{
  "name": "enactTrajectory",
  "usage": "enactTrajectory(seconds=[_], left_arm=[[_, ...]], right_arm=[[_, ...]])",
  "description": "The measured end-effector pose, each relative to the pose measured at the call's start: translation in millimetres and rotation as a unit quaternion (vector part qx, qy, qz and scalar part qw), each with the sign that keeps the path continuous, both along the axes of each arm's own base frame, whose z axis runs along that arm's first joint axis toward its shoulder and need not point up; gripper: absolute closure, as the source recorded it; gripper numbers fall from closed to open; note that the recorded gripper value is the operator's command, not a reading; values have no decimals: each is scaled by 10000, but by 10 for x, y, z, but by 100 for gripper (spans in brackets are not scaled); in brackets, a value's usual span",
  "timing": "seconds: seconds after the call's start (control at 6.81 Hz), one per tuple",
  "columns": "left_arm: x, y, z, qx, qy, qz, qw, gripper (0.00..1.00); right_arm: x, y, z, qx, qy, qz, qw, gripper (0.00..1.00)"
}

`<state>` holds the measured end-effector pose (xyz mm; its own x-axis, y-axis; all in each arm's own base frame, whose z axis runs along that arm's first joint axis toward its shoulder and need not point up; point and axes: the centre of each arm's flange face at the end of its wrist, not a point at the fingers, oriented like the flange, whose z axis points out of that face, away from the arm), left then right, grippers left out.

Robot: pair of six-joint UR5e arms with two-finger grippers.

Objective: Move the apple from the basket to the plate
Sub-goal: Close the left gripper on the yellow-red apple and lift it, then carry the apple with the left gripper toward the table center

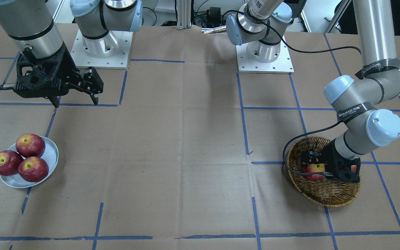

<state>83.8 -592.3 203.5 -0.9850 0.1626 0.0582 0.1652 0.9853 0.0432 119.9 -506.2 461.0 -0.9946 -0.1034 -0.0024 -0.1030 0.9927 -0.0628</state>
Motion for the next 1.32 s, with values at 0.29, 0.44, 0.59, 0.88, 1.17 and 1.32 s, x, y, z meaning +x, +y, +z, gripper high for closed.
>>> enactTrajectory(seconds=[0.29, 0.44, 0.59, 0.88, 1.17, 1.32], left_arm=[[-14, 9, -68, 62, 18, 41, 10000, 49], [-40, -5, -8, 24, -8, 95, 10000, 49], [-142, -19, 189, -93, -69, 181, 9998, 48], [-784, 116, 928, -349, -164, 318, 9988, 48], [-1759, 388, 1415, -482, -165, 477, 9976, 47], [-2150, 504, 1543, -557, -147, 537, 9969, 47]], right_arm=[[0, 0, 0, 0, 0, 0, 10000, 0], [0, 0, 0, 0, 0, 0, 10000, 0], [0, 0, 0, 0, 0, 0, 10000, 0], [0, 0, 1, -1, 0, 0, 10000, 0], [0, 2, 0, -1, 0, 5, 10000, 0], [0, 4, 0, 0, 0, 7, 10000, 0]])
